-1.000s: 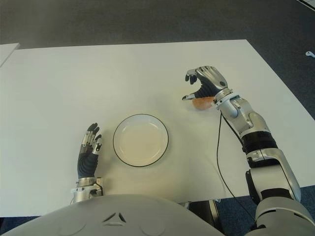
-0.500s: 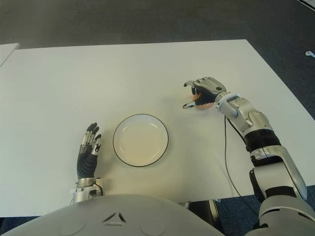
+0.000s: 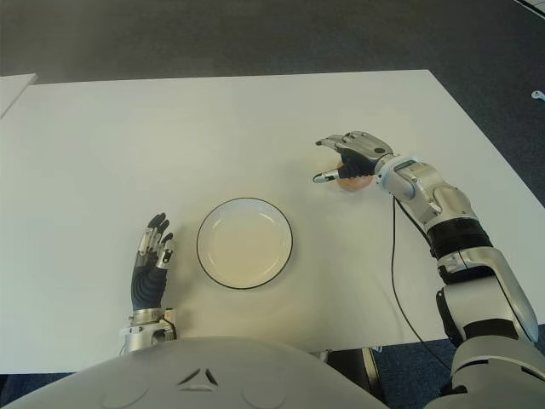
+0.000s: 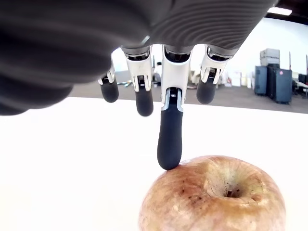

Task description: Put the apples into the plate.

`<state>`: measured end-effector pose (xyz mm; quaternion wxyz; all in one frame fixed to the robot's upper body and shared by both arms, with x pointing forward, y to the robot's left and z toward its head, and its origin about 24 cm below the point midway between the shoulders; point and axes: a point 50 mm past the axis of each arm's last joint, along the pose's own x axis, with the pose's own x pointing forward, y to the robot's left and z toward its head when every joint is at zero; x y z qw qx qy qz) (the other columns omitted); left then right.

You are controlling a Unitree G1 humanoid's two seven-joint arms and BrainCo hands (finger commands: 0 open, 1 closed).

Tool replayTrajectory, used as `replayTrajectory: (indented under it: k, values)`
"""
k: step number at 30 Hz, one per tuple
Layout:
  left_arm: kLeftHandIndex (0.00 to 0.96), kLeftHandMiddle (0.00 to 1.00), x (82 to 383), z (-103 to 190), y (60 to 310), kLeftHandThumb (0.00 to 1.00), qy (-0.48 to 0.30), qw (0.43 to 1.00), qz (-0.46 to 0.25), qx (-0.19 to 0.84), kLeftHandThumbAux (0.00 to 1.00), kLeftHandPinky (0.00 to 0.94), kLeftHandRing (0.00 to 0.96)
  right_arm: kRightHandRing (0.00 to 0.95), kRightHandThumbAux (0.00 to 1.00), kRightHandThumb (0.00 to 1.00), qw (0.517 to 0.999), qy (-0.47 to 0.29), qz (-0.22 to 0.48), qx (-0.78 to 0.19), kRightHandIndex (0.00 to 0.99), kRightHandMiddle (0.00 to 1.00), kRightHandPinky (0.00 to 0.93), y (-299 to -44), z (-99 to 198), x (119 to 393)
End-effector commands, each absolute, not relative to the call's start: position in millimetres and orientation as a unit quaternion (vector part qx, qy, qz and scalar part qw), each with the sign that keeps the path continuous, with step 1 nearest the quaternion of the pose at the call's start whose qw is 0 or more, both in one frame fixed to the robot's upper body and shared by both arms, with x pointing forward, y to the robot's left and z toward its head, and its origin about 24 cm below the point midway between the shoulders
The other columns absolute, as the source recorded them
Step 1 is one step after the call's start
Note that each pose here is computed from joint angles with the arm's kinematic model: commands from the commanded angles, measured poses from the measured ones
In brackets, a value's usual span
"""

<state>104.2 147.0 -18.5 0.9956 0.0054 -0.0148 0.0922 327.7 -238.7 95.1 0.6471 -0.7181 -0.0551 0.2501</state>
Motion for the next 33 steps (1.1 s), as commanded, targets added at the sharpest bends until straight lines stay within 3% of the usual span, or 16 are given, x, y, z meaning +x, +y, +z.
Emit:
replayTrajectory:
  k: [1,33]
  values:
    - [0.0,0.0,100.1,-25.8,149.0,0.0,0.008,0.996,0.087,0.01,0.449,0.0,0.0,0.0,0.16,0.191,0.631,-0.02,0.263,-0.729,0.0,0.0,0.0,-247.2,83.4,326.0]
    - [0.0,0.0,98.1,-27.4,153.7,0.0,0.004,0.997,0.076,0.015,0.453,0.0,0.0,0.0,0.185,0.202,0.636,0.028,0.261,-0.725,0.0,0.0,0.0,-260.9,74.7,334.3]
